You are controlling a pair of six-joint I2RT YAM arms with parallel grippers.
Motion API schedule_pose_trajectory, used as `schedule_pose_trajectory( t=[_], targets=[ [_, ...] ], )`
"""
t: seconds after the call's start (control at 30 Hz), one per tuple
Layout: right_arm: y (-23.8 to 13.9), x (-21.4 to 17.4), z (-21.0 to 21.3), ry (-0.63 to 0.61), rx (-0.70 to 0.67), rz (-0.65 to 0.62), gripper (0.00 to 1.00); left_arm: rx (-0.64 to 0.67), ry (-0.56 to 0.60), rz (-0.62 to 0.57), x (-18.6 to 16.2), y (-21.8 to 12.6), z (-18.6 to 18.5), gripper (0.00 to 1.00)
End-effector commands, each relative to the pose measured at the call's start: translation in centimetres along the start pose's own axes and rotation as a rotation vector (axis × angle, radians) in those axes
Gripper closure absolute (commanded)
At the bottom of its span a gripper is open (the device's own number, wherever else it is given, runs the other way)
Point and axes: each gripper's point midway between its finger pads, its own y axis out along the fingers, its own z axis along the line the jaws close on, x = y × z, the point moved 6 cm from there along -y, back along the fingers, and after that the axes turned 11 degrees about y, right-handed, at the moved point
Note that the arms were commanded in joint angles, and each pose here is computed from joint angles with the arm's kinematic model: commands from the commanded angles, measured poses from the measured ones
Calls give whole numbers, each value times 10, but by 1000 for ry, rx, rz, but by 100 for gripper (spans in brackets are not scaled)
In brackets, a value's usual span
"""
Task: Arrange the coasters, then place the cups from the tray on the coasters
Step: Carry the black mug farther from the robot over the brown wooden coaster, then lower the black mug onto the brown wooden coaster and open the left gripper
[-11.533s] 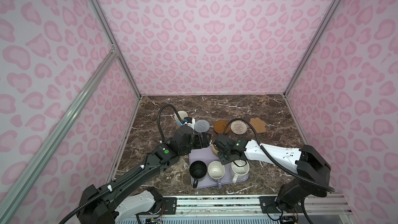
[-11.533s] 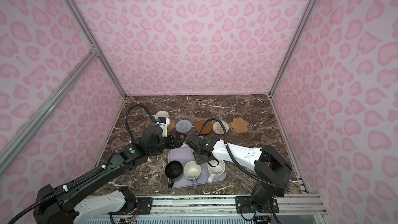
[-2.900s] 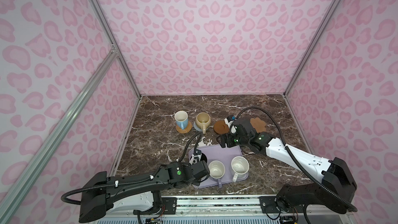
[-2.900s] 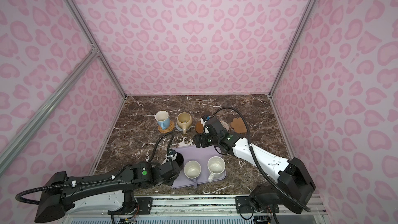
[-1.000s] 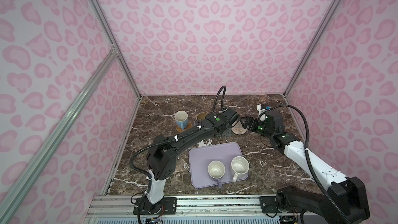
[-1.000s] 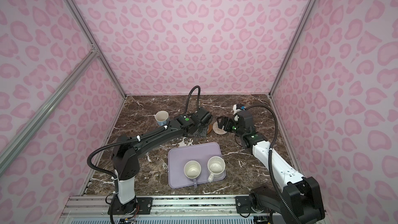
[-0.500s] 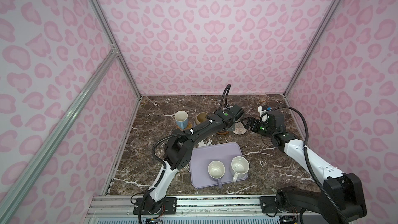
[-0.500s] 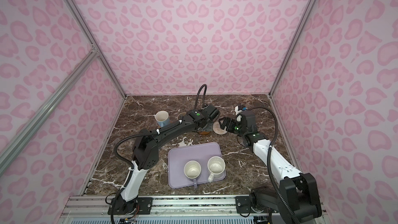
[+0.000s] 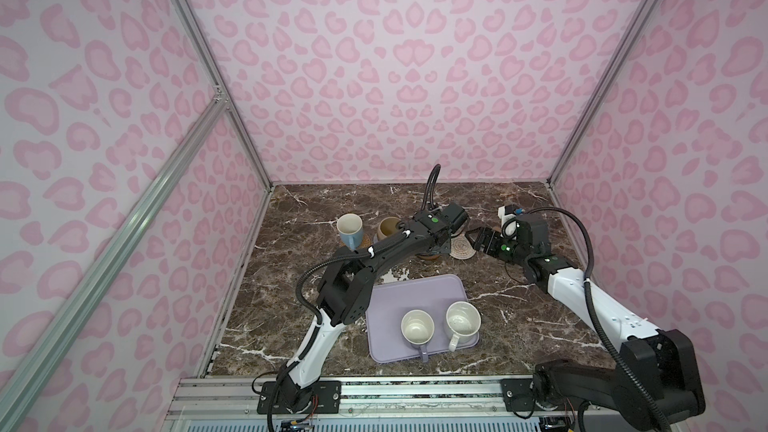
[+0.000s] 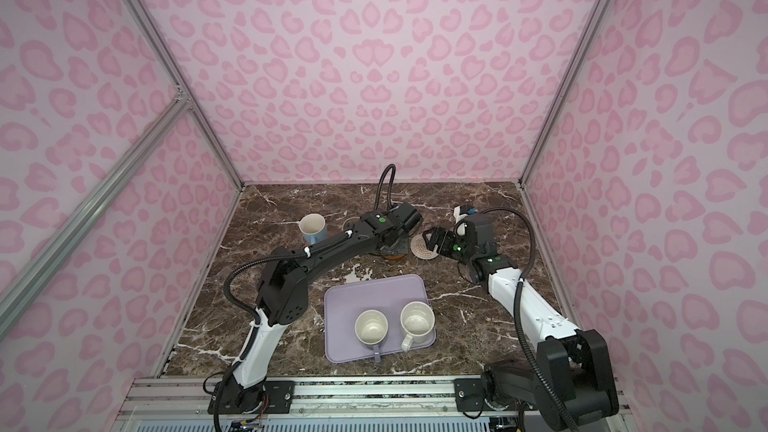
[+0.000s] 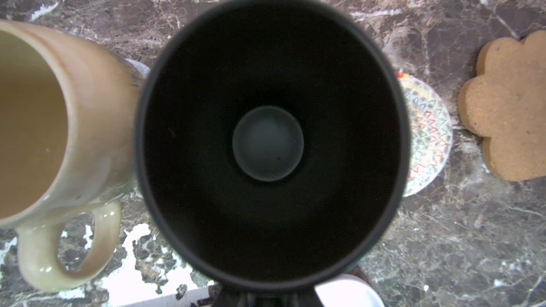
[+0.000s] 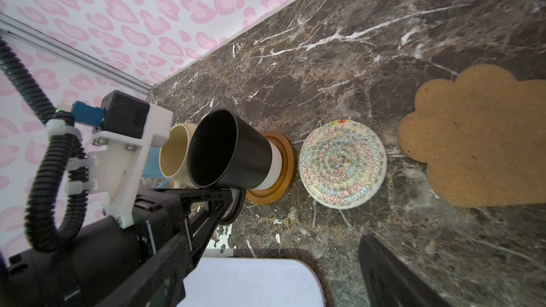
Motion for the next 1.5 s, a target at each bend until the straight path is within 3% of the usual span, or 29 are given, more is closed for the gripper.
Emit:
schedule_pose_trajectory(
  t=[0.0, 0.2, 0.6, 1.47],
  targets=[
    [3, 0, 2, 3, 14, 13, 8, 28, -26, -14, 1, 5, 2, 97],
    [5, -1, 1, 6, 12, 21, 8, 22, -32, -7, -1, 10, 0, 92],
    [13, -4, -3, 22, 2, 57, 8, -7, -54, -7, -7, 6, 5, 71],
    [16, -4, -8, 27, -21, 53, 7, -136, -73, -42, -6, -19, 2, 68]
  ],
)
